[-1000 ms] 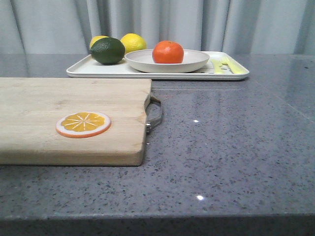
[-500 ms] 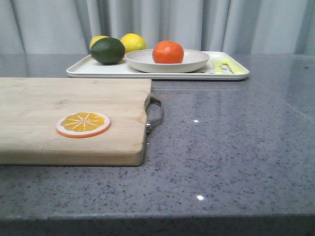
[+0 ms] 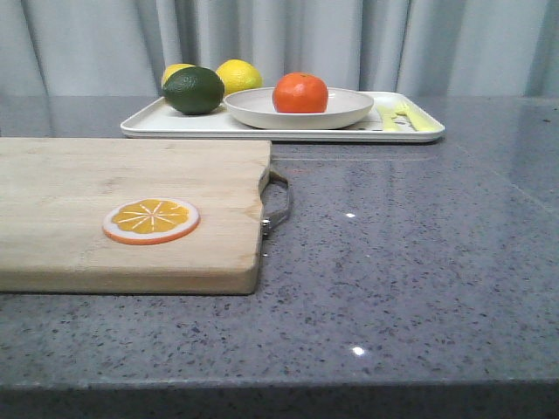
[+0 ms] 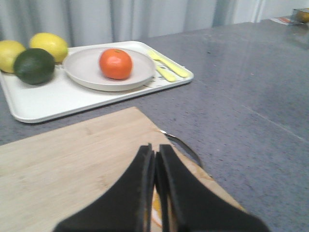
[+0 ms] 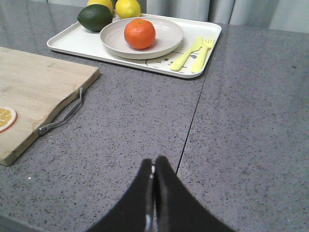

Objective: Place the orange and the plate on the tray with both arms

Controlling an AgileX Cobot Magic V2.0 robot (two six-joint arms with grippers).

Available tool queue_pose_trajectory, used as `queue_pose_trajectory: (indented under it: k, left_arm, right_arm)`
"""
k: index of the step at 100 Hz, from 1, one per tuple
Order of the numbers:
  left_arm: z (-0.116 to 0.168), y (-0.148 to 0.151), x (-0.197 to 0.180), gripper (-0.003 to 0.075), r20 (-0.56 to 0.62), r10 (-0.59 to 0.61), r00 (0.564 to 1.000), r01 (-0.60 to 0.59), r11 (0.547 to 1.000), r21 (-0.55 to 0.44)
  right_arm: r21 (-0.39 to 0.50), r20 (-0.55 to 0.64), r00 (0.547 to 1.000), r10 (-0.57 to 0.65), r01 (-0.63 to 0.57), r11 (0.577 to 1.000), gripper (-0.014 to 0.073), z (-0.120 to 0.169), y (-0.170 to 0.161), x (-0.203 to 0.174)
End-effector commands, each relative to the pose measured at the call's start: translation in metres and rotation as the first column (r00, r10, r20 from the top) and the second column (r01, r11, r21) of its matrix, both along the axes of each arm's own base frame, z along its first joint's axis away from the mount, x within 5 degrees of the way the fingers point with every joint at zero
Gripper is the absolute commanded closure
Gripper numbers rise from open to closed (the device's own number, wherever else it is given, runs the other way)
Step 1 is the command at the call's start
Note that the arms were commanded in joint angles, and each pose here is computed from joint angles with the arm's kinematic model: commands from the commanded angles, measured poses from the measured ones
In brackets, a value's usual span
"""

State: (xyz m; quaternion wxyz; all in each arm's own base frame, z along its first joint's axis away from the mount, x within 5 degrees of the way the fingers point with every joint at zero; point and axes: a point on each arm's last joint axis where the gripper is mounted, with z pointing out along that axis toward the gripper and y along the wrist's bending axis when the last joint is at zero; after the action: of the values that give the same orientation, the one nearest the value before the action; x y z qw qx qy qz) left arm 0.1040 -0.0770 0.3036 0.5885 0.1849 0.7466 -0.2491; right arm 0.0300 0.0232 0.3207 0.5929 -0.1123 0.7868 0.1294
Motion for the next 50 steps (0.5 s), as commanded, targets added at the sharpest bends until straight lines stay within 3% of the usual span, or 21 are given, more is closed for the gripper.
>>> queue_pose_trajectory:
  k: [1,22,50]
  left_arm:
    - [0.014,0.011,0.001,0.0741,0.112,0.086,0.990,-0.078,0.994,-0.072]
    - [0.002,0.039,-0.008,0.0741,0.167,0.260,0.951,-0.249,0.965,-0.079]
    - [-0.027,0.066,-0.030,0.0741,0.215,0.476,0.853,-0.462,0.880,-0.112]
  right_arm:
    - [0.027,0.074,0.997,-0.013,0.011,1.000,0.0662,0.013,0.000,0.002]
    - [0.027,0.074,0.997,-0.013,0.011,1.000,0.0662,0.013,0.000,0.002]
    - [0.027,0.074,0.997,-0.013,0.011,1.000,0.0662,0.013,0.000,0.002]
